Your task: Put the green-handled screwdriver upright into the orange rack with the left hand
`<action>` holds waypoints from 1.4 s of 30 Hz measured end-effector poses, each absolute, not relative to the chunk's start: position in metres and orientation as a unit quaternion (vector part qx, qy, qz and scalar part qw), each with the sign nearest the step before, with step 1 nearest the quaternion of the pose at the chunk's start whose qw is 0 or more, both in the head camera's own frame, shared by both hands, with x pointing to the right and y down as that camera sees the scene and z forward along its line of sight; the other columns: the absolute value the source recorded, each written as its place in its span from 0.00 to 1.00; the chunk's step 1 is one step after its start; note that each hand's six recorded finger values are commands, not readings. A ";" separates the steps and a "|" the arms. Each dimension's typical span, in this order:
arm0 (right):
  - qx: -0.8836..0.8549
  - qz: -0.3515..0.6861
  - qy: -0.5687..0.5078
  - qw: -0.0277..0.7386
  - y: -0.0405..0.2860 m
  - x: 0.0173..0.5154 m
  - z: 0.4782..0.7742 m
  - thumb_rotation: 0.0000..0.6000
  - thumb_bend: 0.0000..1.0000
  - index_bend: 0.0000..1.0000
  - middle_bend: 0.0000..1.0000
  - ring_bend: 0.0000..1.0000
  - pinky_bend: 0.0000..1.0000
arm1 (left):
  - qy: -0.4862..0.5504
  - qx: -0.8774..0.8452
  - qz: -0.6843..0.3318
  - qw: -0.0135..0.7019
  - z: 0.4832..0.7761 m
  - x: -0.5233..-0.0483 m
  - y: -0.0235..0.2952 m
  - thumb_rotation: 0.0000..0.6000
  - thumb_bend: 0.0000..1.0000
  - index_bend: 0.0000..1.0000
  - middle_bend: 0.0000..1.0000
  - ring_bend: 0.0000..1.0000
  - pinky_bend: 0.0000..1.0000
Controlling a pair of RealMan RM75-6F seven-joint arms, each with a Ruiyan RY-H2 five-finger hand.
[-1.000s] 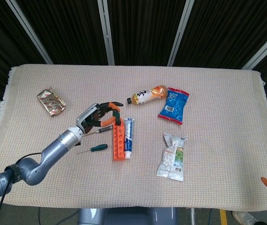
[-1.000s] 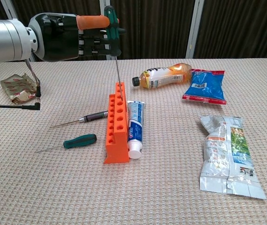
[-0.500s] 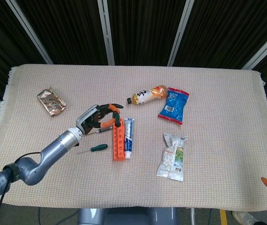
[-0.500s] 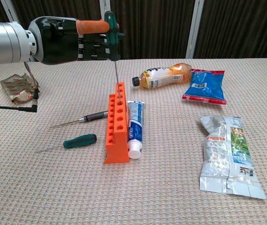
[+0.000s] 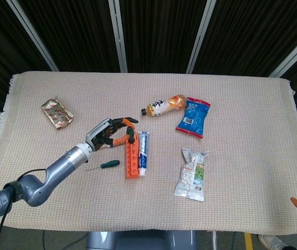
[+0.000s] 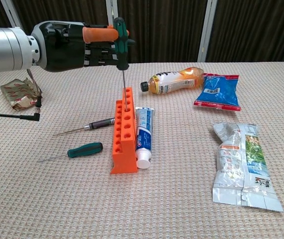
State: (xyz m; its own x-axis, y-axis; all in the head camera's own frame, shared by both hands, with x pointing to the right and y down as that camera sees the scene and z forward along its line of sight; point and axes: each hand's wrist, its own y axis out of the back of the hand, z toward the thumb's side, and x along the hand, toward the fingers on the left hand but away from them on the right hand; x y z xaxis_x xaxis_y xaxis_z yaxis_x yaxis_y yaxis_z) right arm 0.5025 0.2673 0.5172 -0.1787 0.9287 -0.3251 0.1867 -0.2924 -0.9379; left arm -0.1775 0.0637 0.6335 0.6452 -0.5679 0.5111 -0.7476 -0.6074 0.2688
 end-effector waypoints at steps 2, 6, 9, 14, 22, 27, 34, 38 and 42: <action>-0.556 0.581 -0.502 0.319 0.267 0.502 0.517 1.00 0.00 0.14 0.05 0.00 0.03 | -0.371 0.880 0.194 0.225 0.634 -0.178 0.066 1.00 0.44 0.56 0.19 0.01 0.06; -0.556 0.581 -0.502 0.319 0.268 0.502 0.517 1.00 0.00 0.14 0.05 0.00 0.03 | -0.363 0.889 0.195 0.202 0.634 -0.178 0.070 1.00 0.44 0.56 0.19 0.01 0.05; -0.556 0.581 -0.502 0.318 0.267 0.502 0.518 1.00 0.00 0.14 0.05 0.00 0.03 | -0.359 0.893 0.193 0.189 0.634 -0.179 0.073 1.00 0.44 0.56 0.19 0.01 0.05; -0.556 0.581 -0.502 0.317 0.267 0.502 0.518 1.00 0.00 0.14 0.05 0.00 0.03 | -0.353 0.898 0.193 0.178 0.636 -0.180 0.079 1.00 0.44 0.56 0.19 0.01 0.05; -0.556 0.583 -0.501 0.316 0.267 0.503 0.519 1.00 0.00 0.14 0.05 0.00 0.03 | -0.350 0.904 0.188 0.157 0.639 -0.184 0.087 1.00 0.45 0.56 0.19 0.01 0.05; -0.556 0.585 -0.500 0.315 0.267 0.504 0.520 1.00 0.00 0.14 0.05 0.00 0.03 | -0.351 0.905 0.183 0.157 0.641 -0.186 0.091 1.00 0.46 0.56 0.19 0.01 0.04; -0.553 0.587 -0.501 0.313 0.267 0.505 0.520 1.00 0.00 0.14 0.05 0.00 0.03 | -0.354 0.903 0.183 0.162 0.650 -0.187 0.098 1.00 0.46 0.53 0.19 0.00 0.03; -0.553 0.588 -0.500 0.314 0.267 0.505 0.519 1.00 0.00 0.14 0.05 0.00 0.03 | -0.360 0.901 0.181 0.159 0.654 -0.187 0.098 1.00 0.46 0.51 0.18 0.00 0.03; -0.553 0.590 -0.499 0.312 0.267 0.505 0.520 1.00 0.00 0.14 0.05 0.00 0.03 | -0.362 0.902 0.185 0.148 0.658 -0.185 0.097 1.00 0.46 0.50 0.17 0.00 0.03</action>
State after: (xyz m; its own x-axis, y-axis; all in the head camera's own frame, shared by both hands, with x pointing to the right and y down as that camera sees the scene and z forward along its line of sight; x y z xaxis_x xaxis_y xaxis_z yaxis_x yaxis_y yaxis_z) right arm 0.5053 0.2669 0.5202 -0.1945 0.9200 -0.3402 0.1841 -0.3065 -0.9339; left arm -0.1852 0.0973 0.6579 0.6703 -0.5978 0.4397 -0.7068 -0.6948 0.1330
